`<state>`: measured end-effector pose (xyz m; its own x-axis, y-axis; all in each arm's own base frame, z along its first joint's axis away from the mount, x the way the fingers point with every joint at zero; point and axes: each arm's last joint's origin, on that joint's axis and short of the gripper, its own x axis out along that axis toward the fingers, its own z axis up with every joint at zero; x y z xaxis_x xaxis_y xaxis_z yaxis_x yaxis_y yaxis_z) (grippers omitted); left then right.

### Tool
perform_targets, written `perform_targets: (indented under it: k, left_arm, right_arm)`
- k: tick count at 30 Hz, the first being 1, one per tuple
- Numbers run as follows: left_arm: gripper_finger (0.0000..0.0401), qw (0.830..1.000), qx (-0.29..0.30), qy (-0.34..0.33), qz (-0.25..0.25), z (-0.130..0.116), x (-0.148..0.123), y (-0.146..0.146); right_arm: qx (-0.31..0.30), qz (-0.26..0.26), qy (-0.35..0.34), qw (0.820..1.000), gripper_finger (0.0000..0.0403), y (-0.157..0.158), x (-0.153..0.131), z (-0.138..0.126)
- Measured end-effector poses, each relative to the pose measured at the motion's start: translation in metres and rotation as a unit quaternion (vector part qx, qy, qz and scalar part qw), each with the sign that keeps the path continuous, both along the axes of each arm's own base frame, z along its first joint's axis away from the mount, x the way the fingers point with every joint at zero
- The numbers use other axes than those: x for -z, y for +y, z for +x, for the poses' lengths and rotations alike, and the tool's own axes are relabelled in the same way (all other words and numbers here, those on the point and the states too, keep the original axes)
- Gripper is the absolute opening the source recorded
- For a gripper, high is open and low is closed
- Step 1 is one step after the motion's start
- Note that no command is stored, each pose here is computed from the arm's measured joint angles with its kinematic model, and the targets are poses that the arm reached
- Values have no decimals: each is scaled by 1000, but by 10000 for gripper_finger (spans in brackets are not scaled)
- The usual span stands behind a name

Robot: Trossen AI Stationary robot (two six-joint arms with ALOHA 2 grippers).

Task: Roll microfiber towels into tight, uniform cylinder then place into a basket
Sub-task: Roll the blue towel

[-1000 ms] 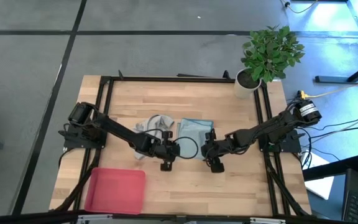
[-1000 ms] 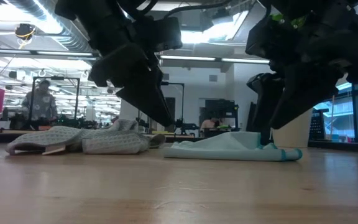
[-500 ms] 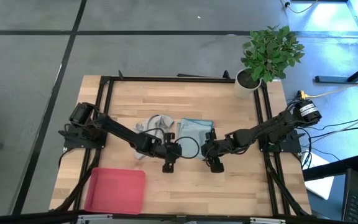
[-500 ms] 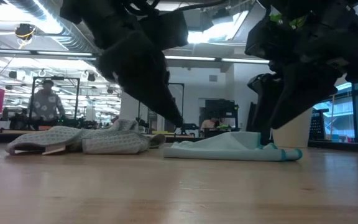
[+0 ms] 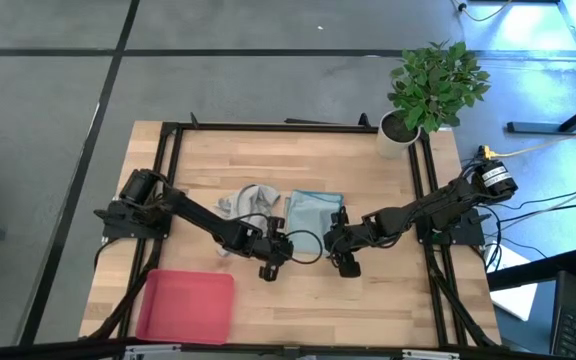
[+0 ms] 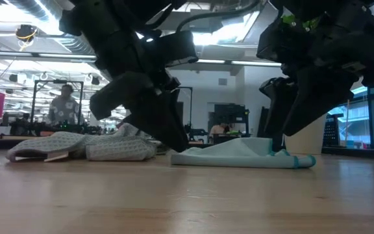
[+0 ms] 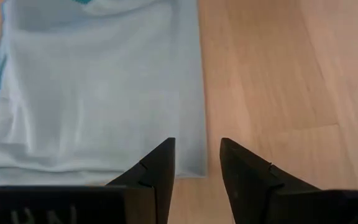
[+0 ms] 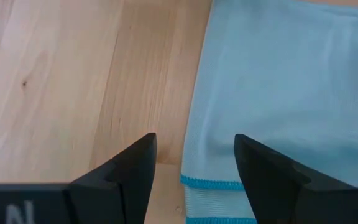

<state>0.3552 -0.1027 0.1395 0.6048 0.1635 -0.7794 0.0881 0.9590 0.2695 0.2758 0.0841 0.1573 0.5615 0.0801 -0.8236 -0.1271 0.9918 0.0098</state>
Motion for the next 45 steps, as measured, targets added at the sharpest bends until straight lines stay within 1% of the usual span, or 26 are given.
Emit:
perform_targets:
  k: [6, 12, 15, 20, 21, 25, 29, 32, 36, 39, 42, 45]
  left_arm:
    - [118, 1000, -1, 17, 7, 3, 17, 0]
    - [112, 1000, -7, 27, 12, 4, 24, 1]
    - [87, 999, -4, 30, 11, 4, 25, 2]
    - [17, 999, -3, 32, 11, 4, 26, 2]
    - [9, 999, -4, 32, 13, 4, 26, 2]
    - [6, 999, -5, 32, 17, 4, 26, 2]
    - [2, 999, -4, 33, 17, 3, 26, 2]
    - [1, 999, -4, 34, 17, 3, 27, 2]
    - [1, 999, -4, 35, 17, 3, 27, 2]
    - [0, 999, -4, 35, 17, 3, 27, 2]
    - [0, 999, -4, 35, 17, 3, 27, 2]
    - [0, 999, -4, 36, 17, 3, 27, 2]
  right_arm:
    - [0, -1, 3, 1000, 218, 0, 0, -1]
    - [-2, -8, 21, 1000, 218, -1, 2, -3]
    - [-4, -14, 32, 999, 218, -2, 4, -5]
    - [-20, -24, 27, 999, 218, -2, 3, -5]
    - [-22, -25, 27, 999, 218, -1, 3, -5]
    - [-47, -34, 27, 998, 218, 5, 5, -7]
    - [-68, -51, 18, 996, 218, 9, 16, -11]
    - [-62, -71, 16, 995, 218, 8, 27, -15]
    - [-60, -73, 13, 995, 218, 7, 39, -17]
    - [-49, -85, 12, 995, 218, 6, 43, -18]
    - [-23, -88, 11, 996, 218, 5, 45, -20]
    - [-19, -90, 10, 996, 212, 4, 48, -22]
